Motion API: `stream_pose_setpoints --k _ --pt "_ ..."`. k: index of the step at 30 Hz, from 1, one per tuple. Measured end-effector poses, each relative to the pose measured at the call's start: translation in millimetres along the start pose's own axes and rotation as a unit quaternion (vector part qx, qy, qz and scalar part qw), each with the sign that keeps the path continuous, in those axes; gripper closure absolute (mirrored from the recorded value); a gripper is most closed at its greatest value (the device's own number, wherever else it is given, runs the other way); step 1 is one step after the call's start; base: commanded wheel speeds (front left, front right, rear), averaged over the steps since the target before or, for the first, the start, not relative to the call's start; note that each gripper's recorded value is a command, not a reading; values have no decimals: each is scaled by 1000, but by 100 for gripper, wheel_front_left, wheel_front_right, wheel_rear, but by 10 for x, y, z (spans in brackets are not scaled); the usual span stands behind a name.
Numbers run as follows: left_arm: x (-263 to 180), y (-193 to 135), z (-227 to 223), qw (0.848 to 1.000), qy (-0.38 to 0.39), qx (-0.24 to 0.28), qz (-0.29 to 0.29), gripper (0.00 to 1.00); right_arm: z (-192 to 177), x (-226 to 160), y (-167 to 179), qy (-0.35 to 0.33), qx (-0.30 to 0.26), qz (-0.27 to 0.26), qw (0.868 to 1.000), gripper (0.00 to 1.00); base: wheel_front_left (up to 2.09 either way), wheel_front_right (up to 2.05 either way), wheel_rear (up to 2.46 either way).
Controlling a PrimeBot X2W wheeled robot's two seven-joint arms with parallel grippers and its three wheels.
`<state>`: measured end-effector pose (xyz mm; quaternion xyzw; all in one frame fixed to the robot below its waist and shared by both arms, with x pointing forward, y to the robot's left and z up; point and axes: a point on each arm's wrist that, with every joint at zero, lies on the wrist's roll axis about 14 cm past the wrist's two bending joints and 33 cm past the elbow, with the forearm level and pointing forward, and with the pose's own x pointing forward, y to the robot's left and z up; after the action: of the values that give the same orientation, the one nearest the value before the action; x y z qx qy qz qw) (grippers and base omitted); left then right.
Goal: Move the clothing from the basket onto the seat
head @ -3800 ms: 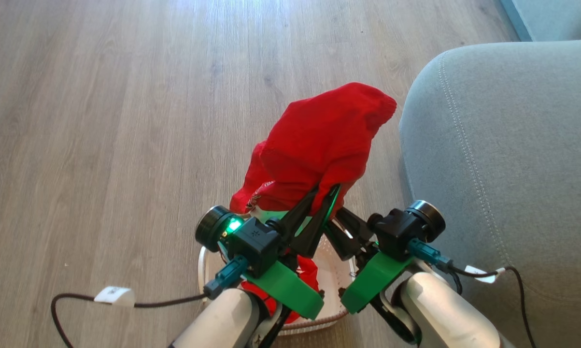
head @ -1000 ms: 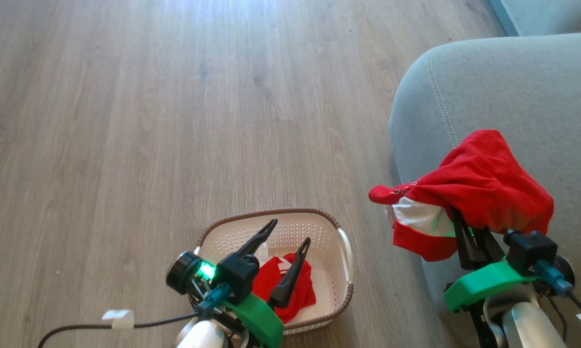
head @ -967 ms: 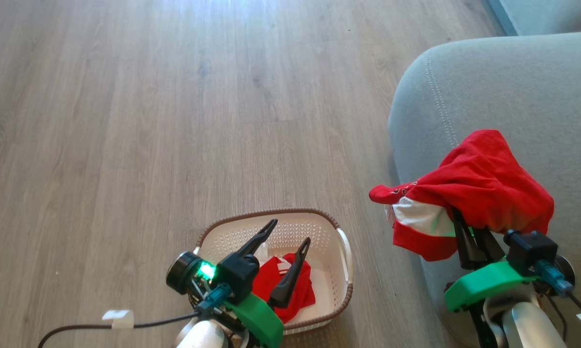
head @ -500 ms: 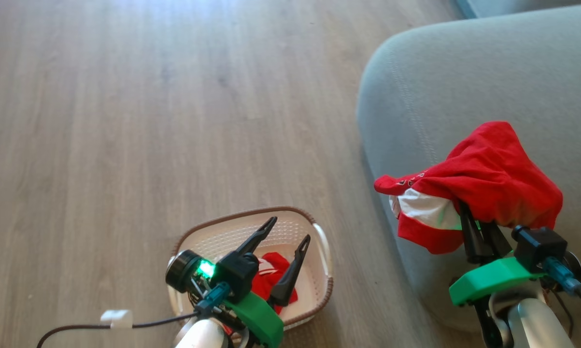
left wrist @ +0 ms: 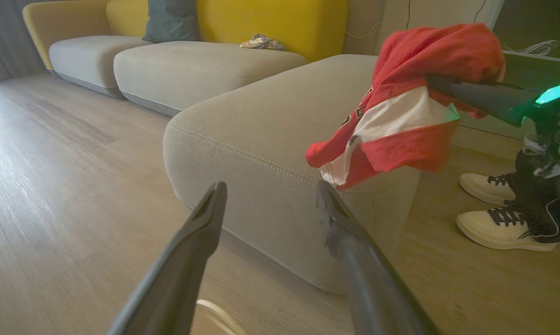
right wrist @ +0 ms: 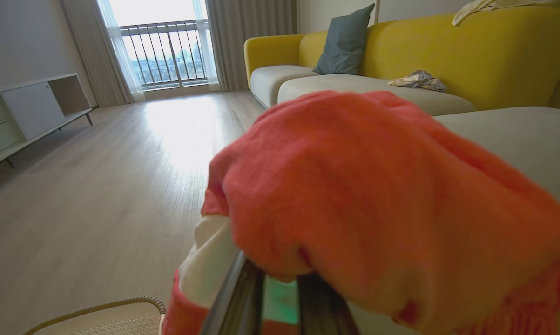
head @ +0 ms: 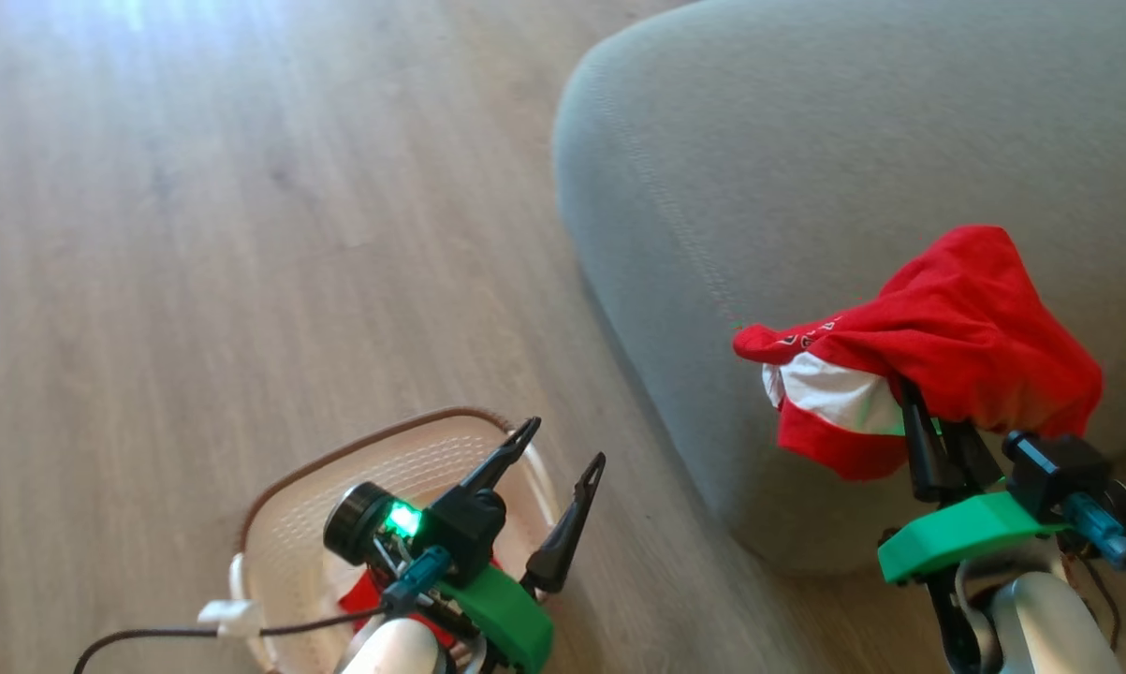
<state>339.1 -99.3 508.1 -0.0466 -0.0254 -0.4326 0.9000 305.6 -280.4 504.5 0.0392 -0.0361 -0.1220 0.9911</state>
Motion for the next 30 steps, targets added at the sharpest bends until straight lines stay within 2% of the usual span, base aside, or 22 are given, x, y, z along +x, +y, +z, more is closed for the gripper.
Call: stream_pose_setpoints --k 10,14,23,30 --pt "273 -416 -83 997 3 -19 -80 0 92 -324 -503 -4 -17 -82 996 100 0 0 0" --pt "420 -475 -84 994 -3 -24 -107 0 161 -374 -697 -10 -26 -117 993 100 0 0 0" --pt "488 -618 -209 988 9 -33 -148 0 142 -542 -844 -3 -29 -159 987 100 0 0 0" --pt "517 -664 -185 987 5 -32 -160 0 141 -565 -851 -3 -28 -164 986 100 0 0 0"
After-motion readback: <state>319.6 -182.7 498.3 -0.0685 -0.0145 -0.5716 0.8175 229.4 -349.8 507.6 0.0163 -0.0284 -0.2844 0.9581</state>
